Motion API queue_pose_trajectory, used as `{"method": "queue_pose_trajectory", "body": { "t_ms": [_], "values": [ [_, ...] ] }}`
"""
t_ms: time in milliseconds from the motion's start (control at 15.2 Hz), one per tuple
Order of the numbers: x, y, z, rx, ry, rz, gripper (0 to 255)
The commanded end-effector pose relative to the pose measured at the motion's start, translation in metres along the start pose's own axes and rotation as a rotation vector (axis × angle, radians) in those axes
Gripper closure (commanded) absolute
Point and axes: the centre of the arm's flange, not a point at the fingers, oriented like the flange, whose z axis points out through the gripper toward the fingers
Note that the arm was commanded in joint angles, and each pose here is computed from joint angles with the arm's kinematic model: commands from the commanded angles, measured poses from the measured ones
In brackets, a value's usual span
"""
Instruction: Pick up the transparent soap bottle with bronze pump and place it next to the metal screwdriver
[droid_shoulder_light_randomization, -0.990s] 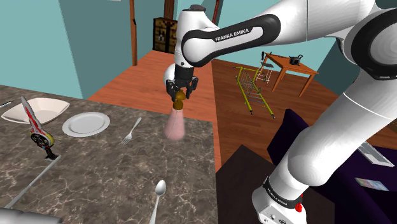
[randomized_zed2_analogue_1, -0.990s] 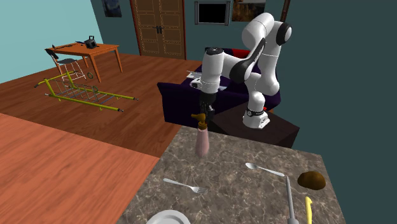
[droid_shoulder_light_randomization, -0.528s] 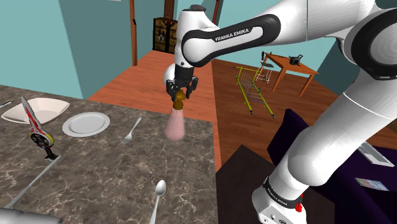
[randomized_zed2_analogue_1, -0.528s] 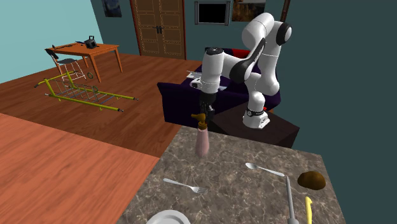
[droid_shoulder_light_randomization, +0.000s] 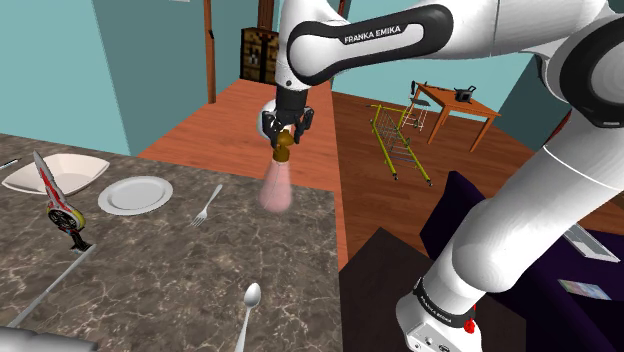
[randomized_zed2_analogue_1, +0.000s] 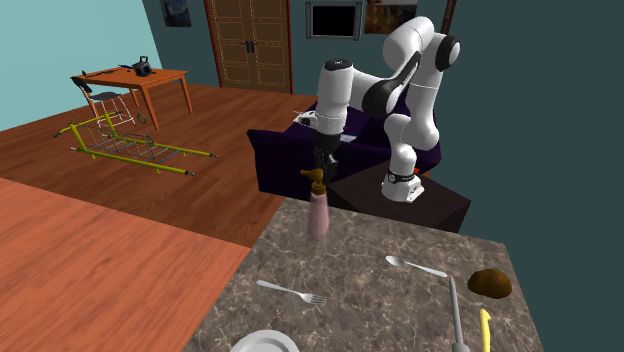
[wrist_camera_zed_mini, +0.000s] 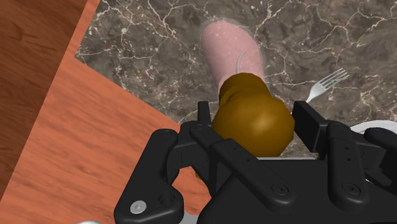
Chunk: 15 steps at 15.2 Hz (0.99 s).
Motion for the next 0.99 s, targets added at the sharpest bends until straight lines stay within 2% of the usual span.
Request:
{"method": "queue_pose_trajectory", "body": {
  "t_ms": [0,924],
  "values": [
    [0.001,0.001,-0.010,0.000,0.000,0.000,255],
    [0.007,0.005,-0.083,0.000,0.000,0.000,255]
  ]
}}
